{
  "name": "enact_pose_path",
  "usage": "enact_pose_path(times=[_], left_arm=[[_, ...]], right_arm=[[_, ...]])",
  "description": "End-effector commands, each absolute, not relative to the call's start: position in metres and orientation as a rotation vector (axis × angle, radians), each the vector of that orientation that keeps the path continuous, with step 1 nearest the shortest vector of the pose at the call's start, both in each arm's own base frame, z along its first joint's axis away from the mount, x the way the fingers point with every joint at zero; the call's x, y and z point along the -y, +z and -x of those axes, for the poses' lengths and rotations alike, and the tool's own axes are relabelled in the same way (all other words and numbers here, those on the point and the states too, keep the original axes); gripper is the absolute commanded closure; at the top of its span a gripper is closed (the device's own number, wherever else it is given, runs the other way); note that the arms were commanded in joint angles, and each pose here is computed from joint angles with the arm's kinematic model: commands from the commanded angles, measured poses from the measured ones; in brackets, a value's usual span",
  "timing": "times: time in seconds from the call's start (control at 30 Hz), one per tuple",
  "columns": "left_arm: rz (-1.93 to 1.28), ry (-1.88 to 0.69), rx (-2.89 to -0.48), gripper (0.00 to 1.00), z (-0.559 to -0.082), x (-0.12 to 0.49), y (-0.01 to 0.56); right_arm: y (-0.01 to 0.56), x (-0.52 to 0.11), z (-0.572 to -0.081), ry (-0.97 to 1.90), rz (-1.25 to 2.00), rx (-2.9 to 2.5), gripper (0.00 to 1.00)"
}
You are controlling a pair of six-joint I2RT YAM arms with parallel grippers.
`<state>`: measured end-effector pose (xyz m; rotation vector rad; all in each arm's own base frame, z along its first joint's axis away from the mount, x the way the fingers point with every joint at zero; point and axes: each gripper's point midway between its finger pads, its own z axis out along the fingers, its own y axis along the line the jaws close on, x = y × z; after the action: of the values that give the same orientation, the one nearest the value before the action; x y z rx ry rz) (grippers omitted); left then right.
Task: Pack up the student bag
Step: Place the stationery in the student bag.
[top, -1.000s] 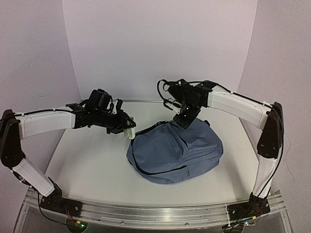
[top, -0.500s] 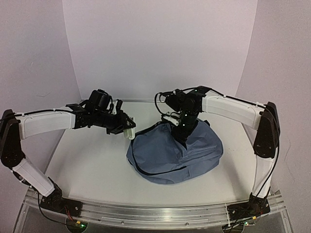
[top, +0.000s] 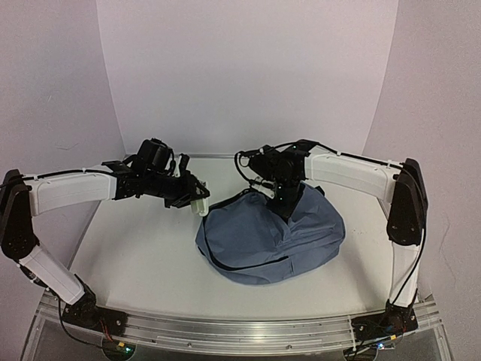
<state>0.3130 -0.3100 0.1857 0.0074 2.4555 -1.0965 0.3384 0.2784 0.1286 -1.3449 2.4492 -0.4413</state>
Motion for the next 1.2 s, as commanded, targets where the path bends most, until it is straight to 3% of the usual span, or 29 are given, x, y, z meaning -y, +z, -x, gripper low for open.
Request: enact_pose_path(times=[0.0,0.27,0.7,1.17], left_arm=[[-0.039,-1.138,-2.357,1.0,-0.316,0.312,0.21],[-0.042,-1.14,-2.359,1.0,-0.317,0.313,0.209],[-0.061,-1.185,-2.341,1.0,-0.316,0.319,0.212],[-0.31,-1.744,-2.098,1.0,-0.297,0.42,0.234]], right_arm=[[0.174,-0.281,-0.36,-0.464,1.213,-2.337,0.69],[0.191,-0.277,-0.369,-0.525,1.192,-2.273,0.72],[0.201,-0.285,-0.358,-0.39,1.185,-2.286,1.0],[0.207,-0.305,-0.341,0.098,1.033,-2.418,1.0]])
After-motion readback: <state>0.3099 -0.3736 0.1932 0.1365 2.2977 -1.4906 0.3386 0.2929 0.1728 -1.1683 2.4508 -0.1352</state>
